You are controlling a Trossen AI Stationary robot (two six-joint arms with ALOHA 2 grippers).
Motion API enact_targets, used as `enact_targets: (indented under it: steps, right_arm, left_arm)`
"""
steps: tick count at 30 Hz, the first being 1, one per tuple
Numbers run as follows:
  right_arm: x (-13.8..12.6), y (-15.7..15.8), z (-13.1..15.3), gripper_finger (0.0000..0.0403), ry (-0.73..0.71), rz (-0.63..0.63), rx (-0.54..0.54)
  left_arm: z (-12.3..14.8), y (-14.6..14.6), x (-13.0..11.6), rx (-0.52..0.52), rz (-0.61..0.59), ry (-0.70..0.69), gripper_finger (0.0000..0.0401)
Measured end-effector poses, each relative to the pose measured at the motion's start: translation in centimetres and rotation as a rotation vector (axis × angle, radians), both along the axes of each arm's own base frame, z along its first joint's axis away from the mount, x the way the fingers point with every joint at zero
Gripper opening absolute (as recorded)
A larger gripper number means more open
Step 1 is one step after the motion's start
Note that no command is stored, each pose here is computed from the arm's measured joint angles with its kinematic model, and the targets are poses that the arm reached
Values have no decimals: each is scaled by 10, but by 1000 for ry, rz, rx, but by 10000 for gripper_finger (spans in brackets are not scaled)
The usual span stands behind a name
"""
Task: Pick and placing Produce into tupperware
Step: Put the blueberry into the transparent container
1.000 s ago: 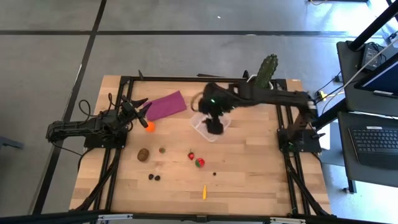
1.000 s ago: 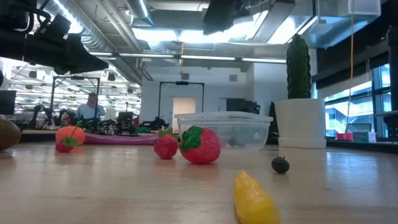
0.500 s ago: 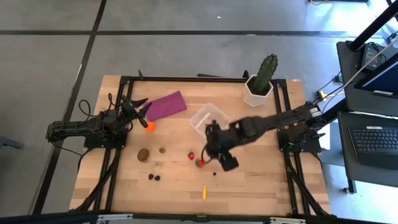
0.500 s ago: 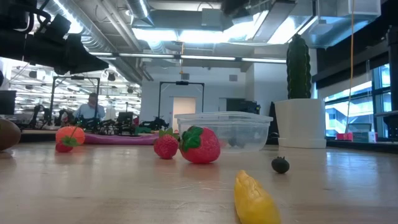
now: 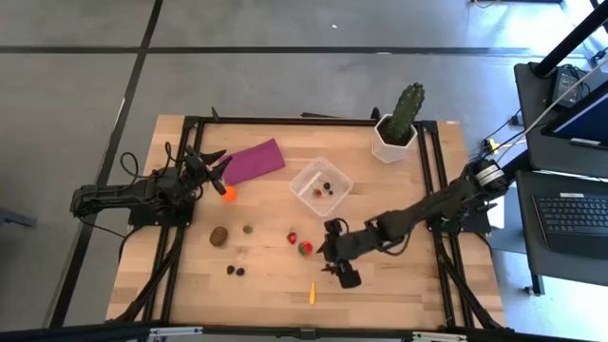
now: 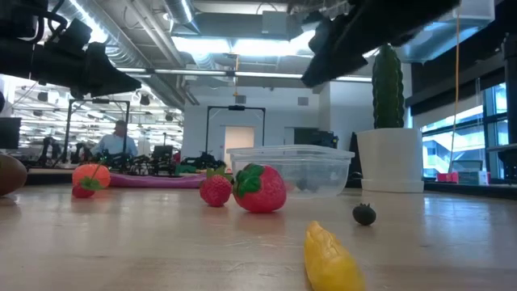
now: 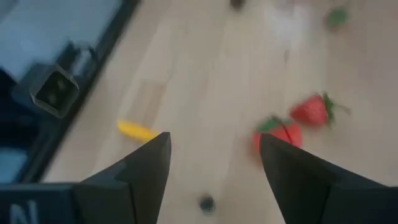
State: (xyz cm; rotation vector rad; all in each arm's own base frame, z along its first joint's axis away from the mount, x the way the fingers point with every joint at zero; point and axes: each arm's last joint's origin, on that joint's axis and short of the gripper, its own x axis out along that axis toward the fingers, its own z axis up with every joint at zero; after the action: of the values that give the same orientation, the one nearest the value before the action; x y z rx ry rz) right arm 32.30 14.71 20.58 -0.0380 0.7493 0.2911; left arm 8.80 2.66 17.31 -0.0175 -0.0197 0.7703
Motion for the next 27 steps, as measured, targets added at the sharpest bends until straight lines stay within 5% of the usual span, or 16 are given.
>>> enact_targets:
  steps: [12, 27]
  right_arm:
    - [-38, 10, -56, 248, -124, -118, 4]
    - [-33, 13, -93, 248, -114, -153, 36]
  left_arm:
    - [0, 0, 0, -2, 0, -2, 124]
    - [0, 0, 0, -2, 0, -2, 124]
